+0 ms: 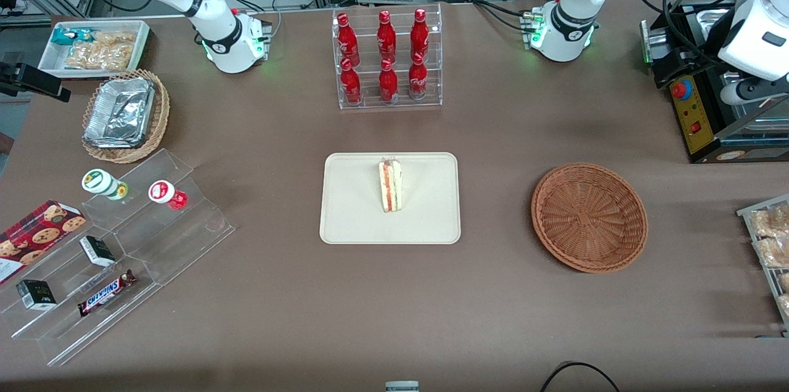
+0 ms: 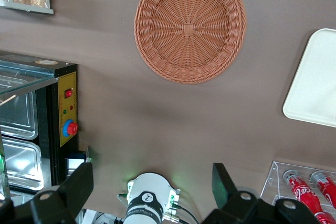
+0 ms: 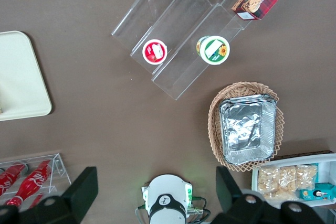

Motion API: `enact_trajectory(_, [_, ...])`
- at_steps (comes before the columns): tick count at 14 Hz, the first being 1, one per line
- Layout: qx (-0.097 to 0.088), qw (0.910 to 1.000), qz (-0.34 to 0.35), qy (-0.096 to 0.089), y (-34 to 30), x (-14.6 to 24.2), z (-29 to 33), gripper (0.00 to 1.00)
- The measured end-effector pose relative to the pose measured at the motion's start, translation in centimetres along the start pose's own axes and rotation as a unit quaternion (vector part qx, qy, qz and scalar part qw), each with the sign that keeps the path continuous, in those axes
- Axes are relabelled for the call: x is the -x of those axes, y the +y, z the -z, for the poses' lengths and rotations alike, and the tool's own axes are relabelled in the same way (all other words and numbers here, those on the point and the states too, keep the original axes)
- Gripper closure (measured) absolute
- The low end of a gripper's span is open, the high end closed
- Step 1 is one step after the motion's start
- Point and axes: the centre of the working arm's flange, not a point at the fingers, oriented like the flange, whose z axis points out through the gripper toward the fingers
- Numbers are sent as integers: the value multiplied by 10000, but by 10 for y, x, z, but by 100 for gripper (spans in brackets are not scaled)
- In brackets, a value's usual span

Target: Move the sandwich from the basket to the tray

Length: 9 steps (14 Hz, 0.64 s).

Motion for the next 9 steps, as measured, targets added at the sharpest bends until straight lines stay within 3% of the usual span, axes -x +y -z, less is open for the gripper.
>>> enact_trajectory(9, [4,10000,-40,-28,4,-2,-3,0])
